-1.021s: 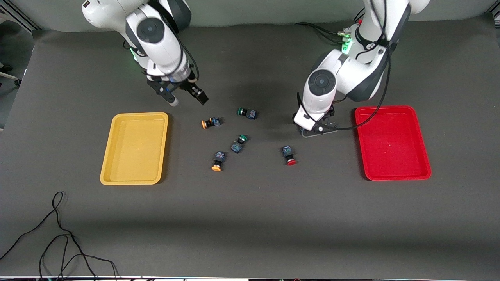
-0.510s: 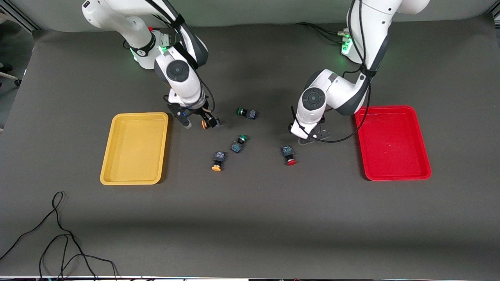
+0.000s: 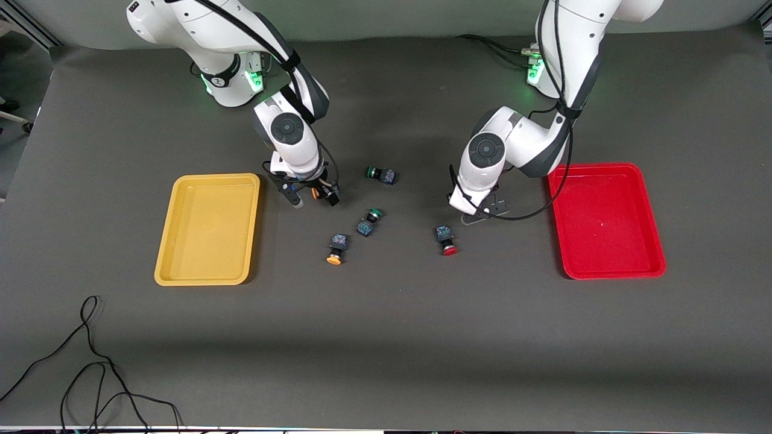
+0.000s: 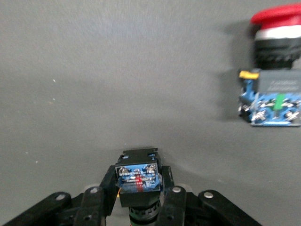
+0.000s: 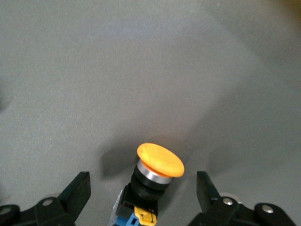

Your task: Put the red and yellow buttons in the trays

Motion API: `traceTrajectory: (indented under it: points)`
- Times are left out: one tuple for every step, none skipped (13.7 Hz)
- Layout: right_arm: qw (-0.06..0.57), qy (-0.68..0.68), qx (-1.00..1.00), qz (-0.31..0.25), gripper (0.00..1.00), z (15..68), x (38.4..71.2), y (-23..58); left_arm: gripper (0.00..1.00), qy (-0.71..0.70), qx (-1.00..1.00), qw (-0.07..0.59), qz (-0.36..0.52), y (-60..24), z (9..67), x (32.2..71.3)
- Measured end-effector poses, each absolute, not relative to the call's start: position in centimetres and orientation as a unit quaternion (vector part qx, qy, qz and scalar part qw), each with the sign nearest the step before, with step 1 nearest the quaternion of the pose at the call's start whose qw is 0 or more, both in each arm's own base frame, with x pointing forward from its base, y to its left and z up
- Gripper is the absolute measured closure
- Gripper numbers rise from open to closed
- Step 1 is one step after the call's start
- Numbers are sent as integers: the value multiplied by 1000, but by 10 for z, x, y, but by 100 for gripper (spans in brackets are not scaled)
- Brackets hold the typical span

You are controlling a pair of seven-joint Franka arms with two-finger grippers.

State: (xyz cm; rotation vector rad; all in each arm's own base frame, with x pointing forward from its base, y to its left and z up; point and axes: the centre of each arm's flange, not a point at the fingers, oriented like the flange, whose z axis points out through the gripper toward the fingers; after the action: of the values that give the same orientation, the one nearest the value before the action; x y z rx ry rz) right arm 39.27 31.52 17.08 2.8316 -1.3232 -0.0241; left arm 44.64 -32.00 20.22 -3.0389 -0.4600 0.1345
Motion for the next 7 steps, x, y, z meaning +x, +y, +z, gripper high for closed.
traceTrajectory:
  points:
    - [8, -422, 906, -8, 7, 169, 392, 317, 58, -149, -987, 44, 51, -313, 221, 455]
    - [8, -421, 907, -7, 8, 169, 392, 317, 58, -140, -987, 55, 62, -301, 249, 468]
    - [8, -421, 907, -7, 17, 169, 391, 318, 58, -129, -988, 60, 69, -280, 285, 483]
    - [7, -421, 907, -7, 30, 169, 391, 318, 58, -115, -989, 58, 71, -251, 321, 498]
    - [7, -421, 907, -7, 43, 170, 392, 319, 58, -96, -991, 53, 73, -214, 351, 510]
    - [6, -420, 907, -6, 53, 170, 392, 320, 58, -81, -993, 49, 77, -174, 374, 517]
    - [4, -420, 907, -6, 65, 173, 394, 321, 58, -71, -993, 44, 80, -131, 388, 523]
